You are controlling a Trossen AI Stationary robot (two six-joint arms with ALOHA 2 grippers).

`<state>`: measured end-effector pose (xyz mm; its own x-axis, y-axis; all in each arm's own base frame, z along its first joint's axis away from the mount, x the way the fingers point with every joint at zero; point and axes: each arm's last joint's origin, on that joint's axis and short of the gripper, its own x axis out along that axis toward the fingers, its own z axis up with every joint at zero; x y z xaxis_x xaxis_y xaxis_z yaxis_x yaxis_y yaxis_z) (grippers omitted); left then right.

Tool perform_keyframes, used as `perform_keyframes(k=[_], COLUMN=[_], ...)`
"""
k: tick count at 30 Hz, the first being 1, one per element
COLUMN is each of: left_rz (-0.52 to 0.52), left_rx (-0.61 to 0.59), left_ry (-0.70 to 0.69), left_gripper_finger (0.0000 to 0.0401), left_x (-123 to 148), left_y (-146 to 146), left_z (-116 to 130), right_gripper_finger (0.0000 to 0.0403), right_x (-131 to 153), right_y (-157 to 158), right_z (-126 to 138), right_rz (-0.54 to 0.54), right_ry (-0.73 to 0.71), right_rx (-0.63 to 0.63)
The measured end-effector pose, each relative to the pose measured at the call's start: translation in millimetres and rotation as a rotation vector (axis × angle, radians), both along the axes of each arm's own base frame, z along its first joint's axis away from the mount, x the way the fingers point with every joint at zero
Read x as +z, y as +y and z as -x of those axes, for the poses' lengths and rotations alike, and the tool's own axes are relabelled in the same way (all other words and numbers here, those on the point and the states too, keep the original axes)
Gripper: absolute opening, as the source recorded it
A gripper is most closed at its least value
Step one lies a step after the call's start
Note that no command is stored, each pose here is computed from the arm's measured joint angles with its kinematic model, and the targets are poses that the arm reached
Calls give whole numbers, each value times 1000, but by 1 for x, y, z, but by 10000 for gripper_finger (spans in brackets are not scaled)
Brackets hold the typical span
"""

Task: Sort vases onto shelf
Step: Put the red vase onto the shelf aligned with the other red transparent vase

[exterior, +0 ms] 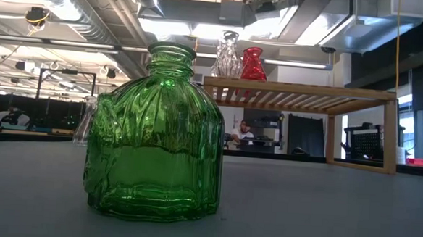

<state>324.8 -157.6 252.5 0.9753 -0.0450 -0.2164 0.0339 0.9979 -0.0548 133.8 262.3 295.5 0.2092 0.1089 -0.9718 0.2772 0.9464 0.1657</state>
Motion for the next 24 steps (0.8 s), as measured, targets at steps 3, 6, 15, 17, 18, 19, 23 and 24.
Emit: perform_keyframes(k=[3,6,15,17,18,19,23,24], left_rz=[0,-1,-5,-9,-13,-15,-3,-4], left_rx=[-1,-1,-11,-14,-15,-15,-8,-8], left_ry=[0,0,7,16,23,28,51,55], left_gripper_finger=[167,167,167,167,167,167,167,167], left_x=[0,0,-1,-2,-2,-3,-5,-6], left_y=[0,0,-4,-4,-4,-4,-4,-4], left_z=[0,0,2,3,3,3,3,3], right_gripper_finger=[12,9,10,10,10,11,12,11], right_x=[1,1,2,5,8,12,33,39], right_y=[-4,-9,-31,-37,-39,-42,-56,-60], right_z=[-12,-25,-57,-62,-66,-70,-85,-88], right_rz=[0,16,35,44,52,59,112,127], right_ry=[-27,-62,-64,-60,-72,-91,-167,-181], right_rx=[43,91,186,209,220,229,264,271])
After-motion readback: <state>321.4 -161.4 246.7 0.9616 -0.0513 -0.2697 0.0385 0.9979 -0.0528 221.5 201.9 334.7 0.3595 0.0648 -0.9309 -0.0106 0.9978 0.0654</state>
